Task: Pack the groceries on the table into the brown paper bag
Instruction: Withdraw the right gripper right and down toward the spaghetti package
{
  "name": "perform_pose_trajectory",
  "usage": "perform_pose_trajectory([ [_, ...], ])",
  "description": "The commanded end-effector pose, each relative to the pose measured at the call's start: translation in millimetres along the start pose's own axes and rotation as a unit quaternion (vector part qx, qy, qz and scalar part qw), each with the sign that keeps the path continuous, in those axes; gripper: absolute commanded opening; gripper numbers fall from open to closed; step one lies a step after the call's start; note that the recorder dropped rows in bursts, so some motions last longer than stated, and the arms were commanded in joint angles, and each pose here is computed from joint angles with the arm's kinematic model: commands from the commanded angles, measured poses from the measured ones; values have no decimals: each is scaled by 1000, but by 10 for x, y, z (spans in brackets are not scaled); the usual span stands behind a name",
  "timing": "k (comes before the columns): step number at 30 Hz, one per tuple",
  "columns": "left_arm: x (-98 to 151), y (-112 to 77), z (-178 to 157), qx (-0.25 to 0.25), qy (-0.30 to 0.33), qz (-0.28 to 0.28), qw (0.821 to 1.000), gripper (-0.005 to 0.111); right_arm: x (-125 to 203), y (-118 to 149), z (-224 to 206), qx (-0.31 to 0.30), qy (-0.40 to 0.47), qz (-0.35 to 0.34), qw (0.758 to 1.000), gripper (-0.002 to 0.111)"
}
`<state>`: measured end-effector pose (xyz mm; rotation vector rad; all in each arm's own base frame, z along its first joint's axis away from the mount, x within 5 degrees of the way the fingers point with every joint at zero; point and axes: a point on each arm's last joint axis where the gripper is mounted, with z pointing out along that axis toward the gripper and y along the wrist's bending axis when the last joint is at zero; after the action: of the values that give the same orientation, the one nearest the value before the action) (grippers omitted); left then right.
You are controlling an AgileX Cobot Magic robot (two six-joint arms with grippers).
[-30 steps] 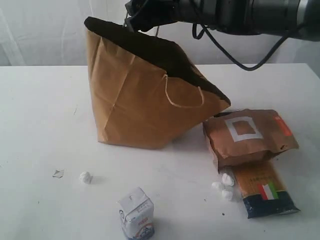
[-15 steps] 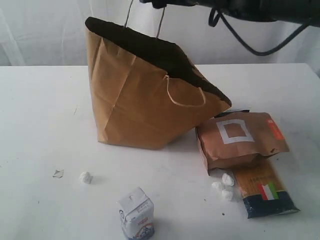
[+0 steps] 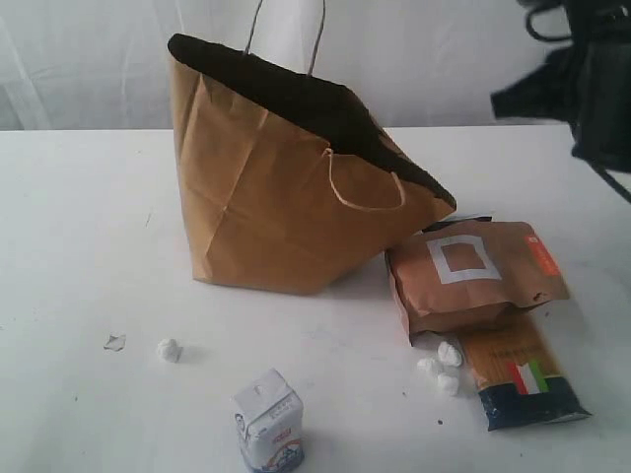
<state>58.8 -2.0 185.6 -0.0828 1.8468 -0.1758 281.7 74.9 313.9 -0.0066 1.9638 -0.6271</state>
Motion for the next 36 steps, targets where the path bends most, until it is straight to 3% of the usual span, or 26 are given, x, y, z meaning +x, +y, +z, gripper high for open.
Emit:
perform_pose_trajectory([
  [1, -45, -23, 3, 13, -32, 10, 999, 0, 453, -139, 176, 22, 57, -8, 998, 18],
  [7, -260, -77, -62, 30, -86, 28, 995, 0, 968, -246, 481, -88, 121, 149, 977, 3],
  [13, -399, -47, -157, -7, -50, 117, 992, 0, 1177, -405, 608, -217, 131, 234, 939, 0],
  [16, -469, -34, -216, -20, -33, 115, 993, 0, 1190, -499, 624, -280, 116, 288, 908, 0],
  [18, -534, -27, -269, -28, -24, 112, 993, 0, 1200, -557, 638, -326, 122, 345, 872, 0],
  [20, -615, -35, -328, -29, -28, 104, 994, 0, 1275, -597, 657, -369, 153, 339, 852, 0],
  [23, -679, -62, -367, -18, -37, 86, 995, 0, 1549, -621, 679, -405, 232, 231, 854, 0],
  [27, -670, -93, -369, 0, -31, 63, 998, 0, 1817, -599, 744, -371, 336, 238, 832, 0],
  [31, -606, -106, -299, 12, -50, 79, 996, 0, 1828, -542, 743, -403, 345, 232, 815, 0],
  [36, -411, -149, -134, 63, -106, 4, 992, 0, 1644, -332, 671, -473, 324, 172, 801, 9],
])
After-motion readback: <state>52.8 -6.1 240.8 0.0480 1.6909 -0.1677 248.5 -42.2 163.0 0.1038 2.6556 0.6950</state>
